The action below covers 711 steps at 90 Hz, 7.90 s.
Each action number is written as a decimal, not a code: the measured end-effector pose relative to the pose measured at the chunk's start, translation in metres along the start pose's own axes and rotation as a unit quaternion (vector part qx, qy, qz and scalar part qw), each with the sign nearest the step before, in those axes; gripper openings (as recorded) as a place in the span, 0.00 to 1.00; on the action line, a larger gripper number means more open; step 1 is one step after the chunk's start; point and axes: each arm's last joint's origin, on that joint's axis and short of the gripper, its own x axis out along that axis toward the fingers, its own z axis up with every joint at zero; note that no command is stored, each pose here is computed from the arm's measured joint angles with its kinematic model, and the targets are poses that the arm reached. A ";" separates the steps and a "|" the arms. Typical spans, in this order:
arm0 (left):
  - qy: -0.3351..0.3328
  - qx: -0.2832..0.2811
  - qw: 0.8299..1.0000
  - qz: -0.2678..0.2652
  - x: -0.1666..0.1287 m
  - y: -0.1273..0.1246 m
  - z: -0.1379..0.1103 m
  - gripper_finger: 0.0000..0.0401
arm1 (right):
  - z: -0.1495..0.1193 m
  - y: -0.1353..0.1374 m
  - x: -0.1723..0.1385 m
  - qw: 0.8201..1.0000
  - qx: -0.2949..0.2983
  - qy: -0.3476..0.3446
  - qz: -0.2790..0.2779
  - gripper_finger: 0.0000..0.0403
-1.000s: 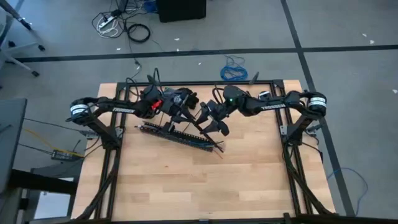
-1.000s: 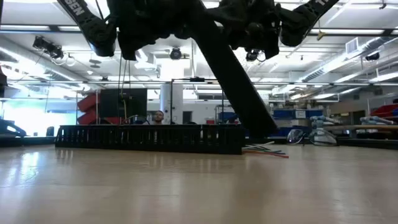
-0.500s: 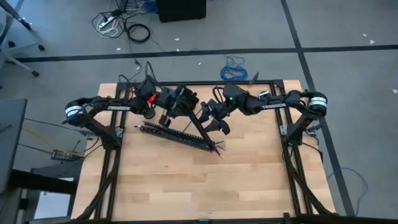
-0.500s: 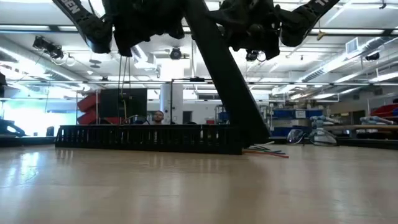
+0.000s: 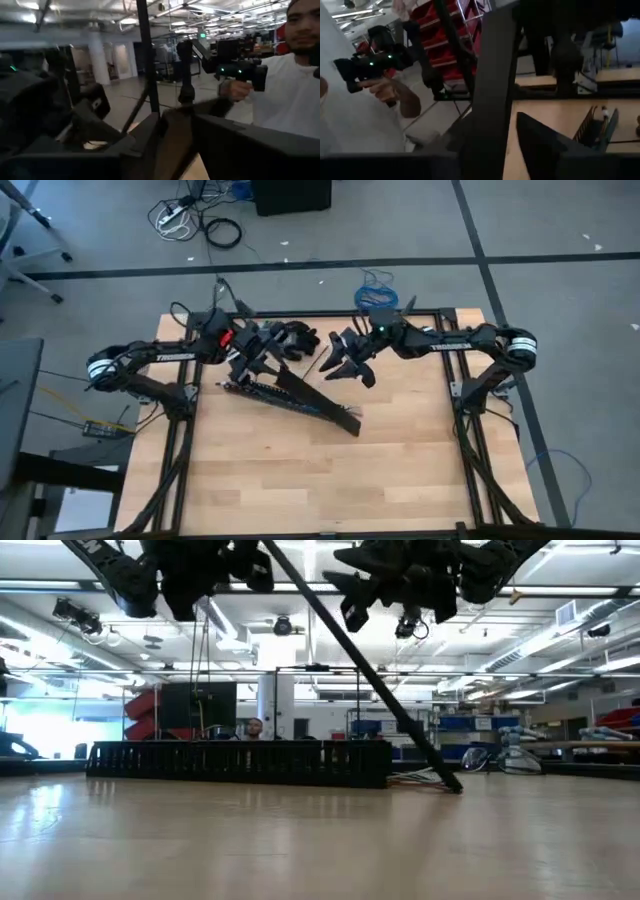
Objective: Ziptie cables
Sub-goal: Close the black cable duct cover
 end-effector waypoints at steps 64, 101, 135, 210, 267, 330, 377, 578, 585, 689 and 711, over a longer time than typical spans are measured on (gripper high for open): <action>0.036 -0.047 0.995 0.077 -0.017 -0.002 -0.011 0.27 | -0.061 0.029 0.026 0.963 0.084 0.219 -0.135 0.41; 0.098 -0.147 0.974 0.140 -0.028 -0.037 -0.062 0.21 | -0.103 0.099 0.053 0.902 0.104 0.365 -0.205 0.49; 0.231 -0.099 0.944 0.212 0.004 -0.066 -0.093 0.26 | -0.124 0.129 0.056 0.860 0.092 0.393 -0.312 0.57; 0.394 -0.077 0.841 0.362 0.037 -0.098 -0.102 0.39 | -0.182 0.116 0.078 0.855 0.031 0.404 -0.323 0.68; 0.388 -0.029 0.851 0.351 0.040 -0.096 -0.099 0.39 | -0.174 0.116 0.079 0.858 0.011 0.396 -0.326 0.70; 0.391 -0.032 0.850 0.351 0.039 -0.096 -0.099 0.39 | -0.185 0.110 0.068 0.853 0.021 0.405 -0.327 0.79; 0.392 -0.029 0.849 0.354 0.039 -0.096 -0.099 0.39 | -0.185 0.113 0.068 0.860 0.061 0.408 -0.299 0.52; 0.283 -0.207 0.936 0.012 0.070 -0.120 -0.115 0.08 | -0.165 0.128 0.068 0.893 0.053 0.393 -0.214 0.02; 0.275 -0.207 0.939 0.000 0.078 -0.123 -0.123 0.02 | -0.165 0.128 0.068 0.893 0.048 0.393 -0.215 0.02; 0.512 -0.179 0.838 0.064 0.162 -0.156 -0.189 0.00 | -0.172 0.148 0.071 0.881 -0.003 0.394 -0.260 0.00; 0.528 -0.201 0.809 0.160 0.154 -0.146 -0.190 0.00 | -0.172 0.146 0.068 0.870 -0.027 0.399 -0.288 0.00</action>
